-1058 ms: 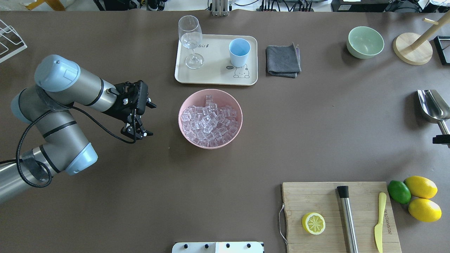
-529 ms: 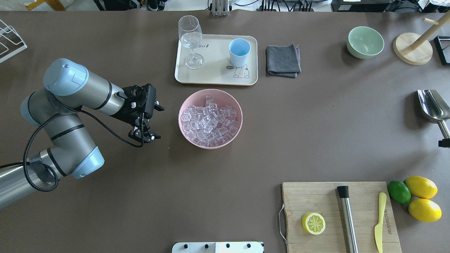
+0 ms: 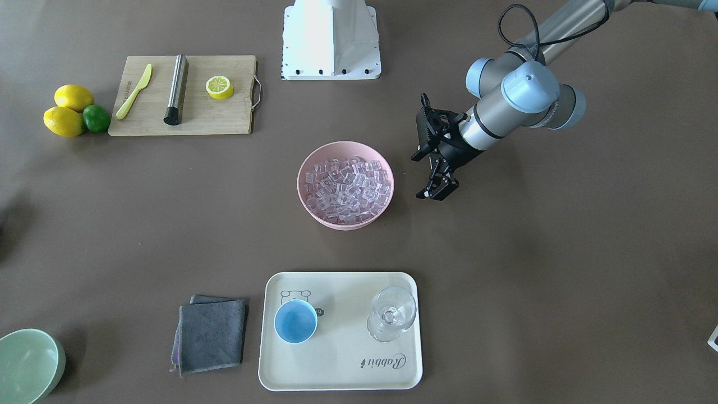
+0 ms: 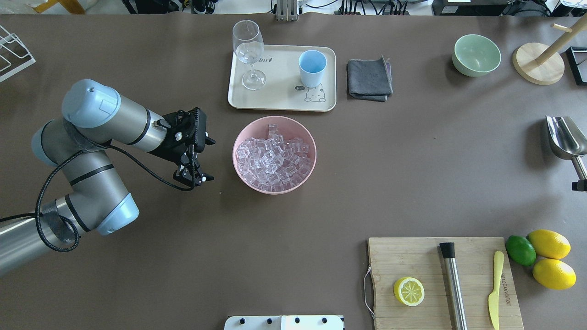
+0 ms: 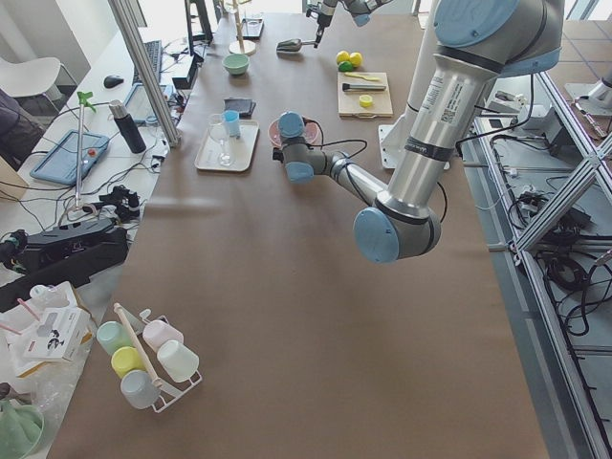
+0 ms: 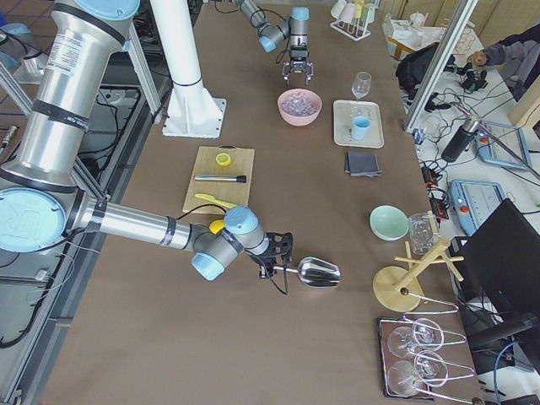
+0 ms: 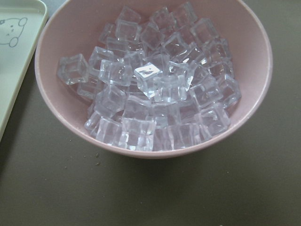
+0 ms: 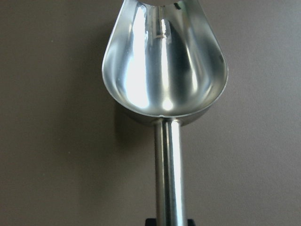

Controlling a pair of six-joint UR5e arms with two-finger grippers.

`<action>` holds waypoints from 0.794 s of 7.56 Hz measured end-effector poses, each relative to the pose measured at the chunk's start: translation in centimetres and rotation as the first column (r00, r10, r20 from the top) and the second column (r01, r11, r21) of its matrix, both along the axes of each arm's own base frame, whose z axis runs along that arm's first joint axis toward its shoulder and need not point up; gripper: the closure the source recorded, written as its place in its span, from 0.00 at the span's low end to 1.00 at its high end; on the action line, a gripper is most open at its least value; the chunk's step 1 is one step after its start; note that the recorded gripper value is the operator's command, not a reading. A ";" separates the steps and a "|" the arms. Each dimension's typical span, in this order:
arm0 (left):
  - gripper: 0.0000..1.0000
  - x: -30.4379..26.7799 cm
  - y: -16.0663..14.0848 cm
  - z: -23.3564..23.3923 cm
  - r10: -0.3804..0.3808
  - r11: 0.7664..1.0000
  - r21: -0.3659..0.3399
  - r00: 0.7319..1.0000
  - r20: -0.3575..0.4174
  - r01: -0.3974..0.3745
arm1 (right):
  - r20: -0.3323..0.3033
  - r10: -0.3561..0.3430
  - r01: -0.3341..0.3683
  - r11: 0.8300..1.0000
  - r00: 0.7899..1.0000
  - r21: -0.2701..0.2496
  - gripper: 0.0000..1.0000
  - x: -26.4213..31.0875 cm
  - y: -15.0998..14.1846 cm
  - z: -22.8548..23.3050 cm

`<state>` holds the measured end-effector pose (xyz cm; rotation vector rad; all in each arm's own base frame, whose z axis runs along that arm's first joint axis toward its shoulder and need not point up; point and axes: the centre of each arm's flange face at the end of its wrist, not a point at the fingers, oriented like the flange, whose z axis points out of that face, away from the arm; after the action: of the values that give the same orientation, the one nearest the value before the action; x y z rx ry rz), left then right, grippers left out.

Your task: Put ice in cup with scoop

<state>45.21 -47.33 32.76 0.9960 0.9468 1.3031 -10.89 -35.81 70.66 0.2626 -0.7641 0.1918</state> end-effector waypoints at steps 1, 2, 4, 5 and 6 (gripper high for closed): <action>0.01 0.2 -0.1 0.1 -0.016 0.999 -0.047 1.000 0.001 0.016 | 0.008 -0.021 0.021 1.000 1.000 0.013 1.00 -0.1 0.0 -0.5; 0.01 0.8 -0.3 0.0 -0.021 0.997 -0.073 1.000 0.004 0.022 | 0.027 -0.081 0.080 0.996 0.996 0.036 1.00 -0.3 0.2 -1.3; 0.01 3.1 -0.5 -0.5 -0.025 0.997 -0.079 1.000 0.008 0.025 | 0.030 -0.197 0.194 0.976 0.980 0.097 1.00 0.1 -0.8 -4.8; 0.01 4.3 0.1 -0.8 -0.037 0.997 -0.061 0.999 0.004 0.037 | 0.000 -0.252 0.250 0.959 0.968 0.131 1.00 0.4 -1.7 -8.2; 0.01 4.9 0.4 -1.0 -0.046 0.998 -0.049 0.999 0.000 0.046 | -0.033 -0.297 0.299 0.941 0.954 0.159 1.00 0.7 -2.3 -12.0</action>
<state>50.13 -46.89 31.76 0.9756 0.9468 1.2360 -10.16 -38.07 58.66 0.2981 -0.8020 -0.1597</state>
